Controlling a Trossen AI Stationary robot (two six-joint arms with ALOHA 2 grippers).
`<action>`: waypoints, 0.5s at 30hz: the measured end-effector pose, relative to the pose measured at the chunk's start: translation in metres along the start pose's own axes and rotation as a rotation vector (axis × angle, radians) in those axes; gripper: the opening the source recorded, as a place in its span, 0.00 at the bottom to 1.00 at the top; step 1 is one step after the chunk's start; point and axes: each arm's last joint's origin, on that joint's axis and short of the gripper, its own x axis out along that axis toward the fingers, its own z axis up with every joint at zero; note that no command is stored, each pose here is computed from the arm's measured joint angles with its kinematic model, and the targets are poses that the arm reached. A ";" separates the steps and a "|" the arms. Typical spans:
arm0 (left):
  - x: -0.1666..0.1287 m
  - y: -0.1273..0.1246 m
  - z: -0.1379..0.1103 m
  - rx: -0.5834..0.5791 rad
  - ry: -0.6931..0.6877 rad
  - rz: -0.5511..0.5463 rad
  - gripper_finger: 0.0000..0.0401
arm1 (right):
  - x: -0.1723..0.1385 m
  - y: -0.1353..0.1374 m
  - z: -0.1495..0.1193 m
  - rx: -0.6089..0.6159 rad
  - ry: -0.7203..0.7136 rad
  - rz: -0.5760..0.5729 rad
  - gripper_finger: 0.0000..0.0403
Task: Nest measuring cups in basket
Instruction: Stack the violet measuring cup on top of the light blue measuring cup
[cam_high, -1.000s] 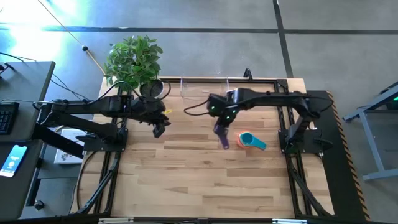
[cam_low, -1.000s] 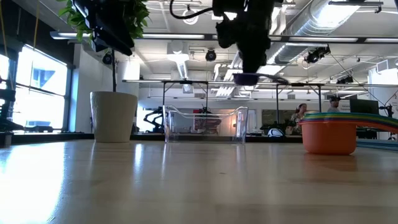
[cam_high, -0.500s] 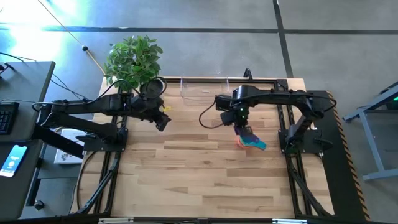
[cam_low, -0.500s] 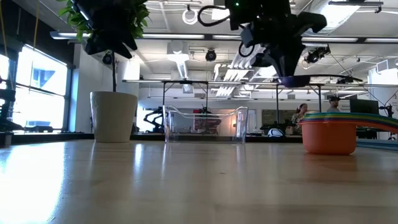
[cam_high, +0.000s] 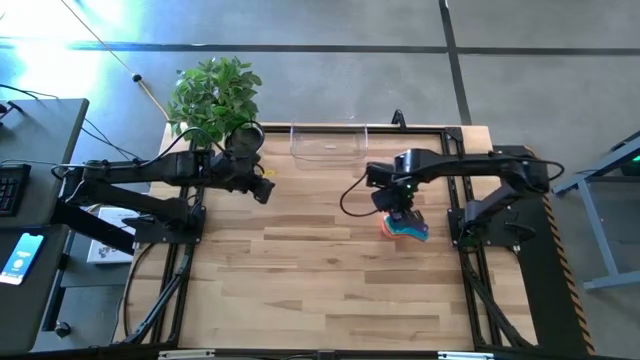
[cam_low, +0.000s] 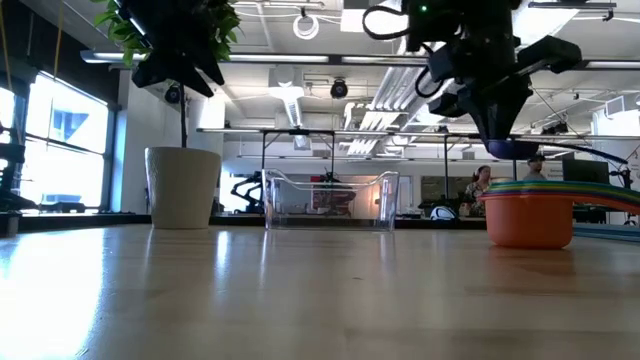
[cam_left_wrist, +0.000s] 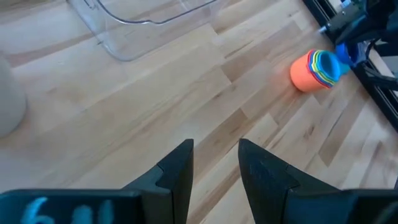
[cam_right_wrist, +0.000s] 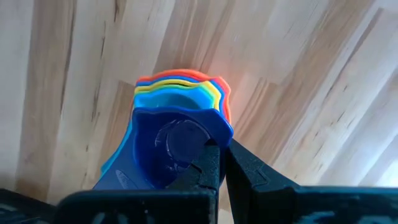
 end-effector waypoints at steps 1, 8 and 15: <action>0.000 0.000 0.000 0.000 -0.002 0.002 0.29 | 0.001 0.001 -0.002 -0.004 -0.011 -0.006 0.00; 0.000 0.000 0.000 -0.026 -0.008 0.005 0.29 | 0.015 0.007 -0.011 -0.033 -0.013 -0.006 0.00; 0.000 0.000 0.000 -0.033 -0.008 0.005 0.29 | 0.024 0.011 -0.007 -0.063 -0.047 -0.004 0.00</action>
